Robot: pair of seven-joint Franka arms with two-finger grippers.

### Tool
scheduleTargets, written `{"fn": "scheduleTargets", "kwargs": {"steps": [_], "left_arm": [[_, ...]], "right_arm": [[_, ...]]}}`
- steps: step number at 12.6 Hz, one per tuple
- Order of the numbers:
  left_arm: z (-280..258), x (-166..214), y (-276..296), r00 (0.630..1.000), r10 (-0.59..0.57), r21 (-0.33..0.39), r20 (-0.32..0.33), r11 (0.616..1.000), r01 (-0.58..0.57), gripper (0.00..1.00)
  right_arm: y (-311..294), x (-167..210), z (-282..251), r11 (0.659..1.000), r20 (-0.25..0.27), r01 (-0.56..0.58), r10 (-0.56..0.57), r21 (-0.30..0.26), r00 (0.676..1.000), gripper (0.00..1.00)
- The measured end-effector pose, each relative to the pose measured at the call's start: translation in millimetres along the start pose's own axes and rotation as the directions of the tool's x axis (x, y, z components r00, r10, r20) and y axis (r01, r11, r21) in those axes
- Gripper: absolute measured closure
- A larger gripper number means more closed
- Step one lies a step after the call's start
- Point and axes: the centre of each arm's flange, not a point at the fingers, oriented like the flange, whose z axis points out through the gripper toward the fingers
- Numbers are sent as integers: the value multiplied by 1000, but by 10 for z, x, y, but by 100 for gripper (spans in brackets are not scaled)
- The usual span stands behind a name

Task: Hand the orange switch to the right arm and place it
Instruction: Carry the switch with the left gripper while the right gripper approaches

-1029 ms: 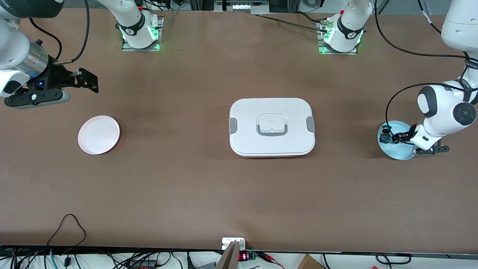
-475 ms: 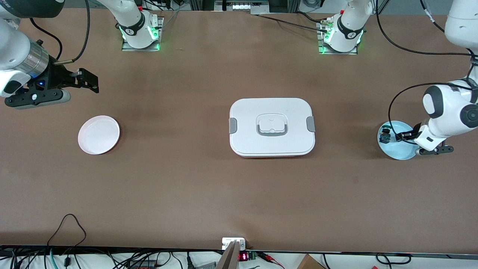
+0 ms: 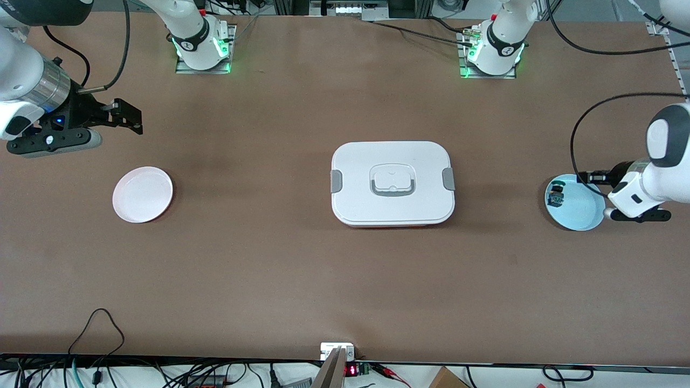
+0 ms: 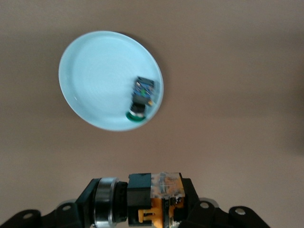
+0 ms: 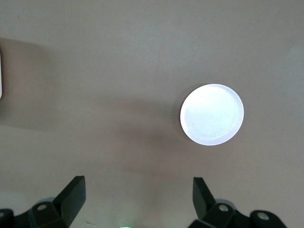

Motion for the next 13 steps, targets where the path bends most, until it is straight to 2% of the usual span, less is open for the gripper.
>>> {"fn": "scheduleTargets", "kwargs": {"steps": [2,4,6,7,9,10,12,13], "left_arm": [[-418,-199,148,999,17,-71,33,997,-15,28],[-602,-295,304,998,53,-144,45,989,-46,28],[-748,-368,577,992,117,-259,41,960,-103,28],[-822,-399,721,988,152,-333,27,934,-134,28],[-939,-441,1011,969,245,-464,-20,856,-226,28],[-978,-453,1168,946,317,-505,-62,808,-304,28],[-967,-437,1457,862,475,-553,-175,677,-486,28],[-905,-408,1608,809,538,-568,-237,599,-564,28]], "right_arm": [[1,1,-1,1000,-1,0,0,0,1000,0],[1,6,-5,1000,-5,0,0,0,1000,0],[2,22,-17,1000,-20,0,0,-1,1000,0],[3,40,-16,1000,-30,0,0,-1,1000,0],[7,104,27,1000,-43,-1,0,-2,999,0],[13,145,59,1000,-52,-1,1,-3,999,0],[14,213,158,1000,-44,-1,1,-3,999,0],[9,235,258,1000,-16,4,-4,-2,1000,0]]}}
